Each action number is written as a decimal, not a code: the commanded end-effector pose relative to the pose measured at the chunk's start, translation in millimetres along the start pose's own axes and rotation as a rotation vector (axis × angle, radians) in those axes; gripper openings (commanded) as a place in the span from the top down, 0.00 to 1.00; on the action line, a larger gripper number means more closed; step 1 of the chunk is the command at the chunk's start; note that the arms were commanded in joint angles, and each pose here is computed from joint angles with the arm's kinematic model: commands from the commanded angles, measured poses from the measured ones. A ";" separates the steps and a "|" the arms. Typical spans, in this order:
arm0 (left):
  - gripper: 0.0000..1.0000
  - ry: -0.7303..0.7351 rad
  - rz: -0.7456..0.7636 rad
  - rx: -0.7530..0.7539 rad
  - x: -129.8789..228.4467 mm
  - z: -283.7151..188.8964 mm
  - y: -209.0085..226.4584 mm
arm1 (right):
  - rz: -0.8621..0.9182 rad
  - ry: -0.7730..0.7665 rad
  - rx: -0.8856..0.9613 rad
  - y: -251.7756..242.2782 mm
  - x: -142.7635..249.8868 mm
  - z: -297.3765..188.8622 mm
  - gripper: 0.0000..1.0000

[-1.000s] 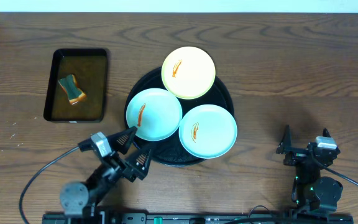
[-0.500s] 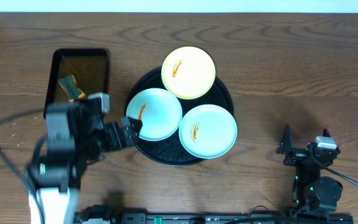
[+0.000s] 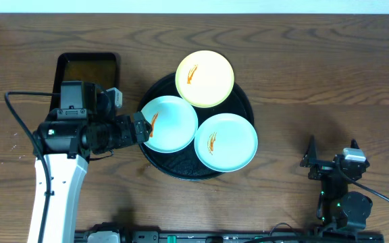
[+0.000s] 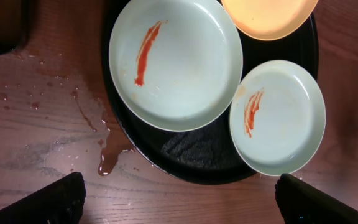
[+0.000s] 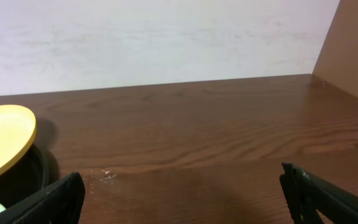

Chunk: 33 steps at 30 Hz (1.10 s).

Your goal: Clean dirty plates on tray and stack at the side

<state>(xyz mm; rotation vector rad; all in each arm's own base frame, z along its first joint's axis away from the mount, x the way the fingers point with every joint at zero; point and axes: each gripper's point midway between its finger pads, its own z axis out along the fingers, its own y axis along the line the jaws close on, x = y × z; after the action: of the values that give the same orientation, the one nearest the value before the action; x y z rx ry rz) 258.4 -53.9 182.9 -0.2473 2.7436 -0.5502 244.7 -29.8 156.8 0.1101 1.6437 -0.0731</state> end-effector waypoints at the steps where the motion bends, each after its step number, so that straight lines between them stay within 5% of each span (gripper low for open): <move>1: 0.02 -0.024 0.020 -0.005 -5.8 -7.1 -1.3 | -0.007 0.004 0.015 -3.1 1.4 0.0 0.01; 33: 0.02 0.114 -0.076 0.010 28.7 0.6 0.4 | -0.007 0.004 0.015 -3.1 1.5 0.0 0.01</move>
<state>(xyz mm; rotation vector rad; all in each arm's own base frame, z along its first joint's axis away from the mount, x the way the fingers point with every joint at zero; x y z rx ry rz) 236.6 -58.8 177.1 -0.3148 2.8326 -0.6000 244.7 -29.8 156.8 0.1101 1.6437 -0.0731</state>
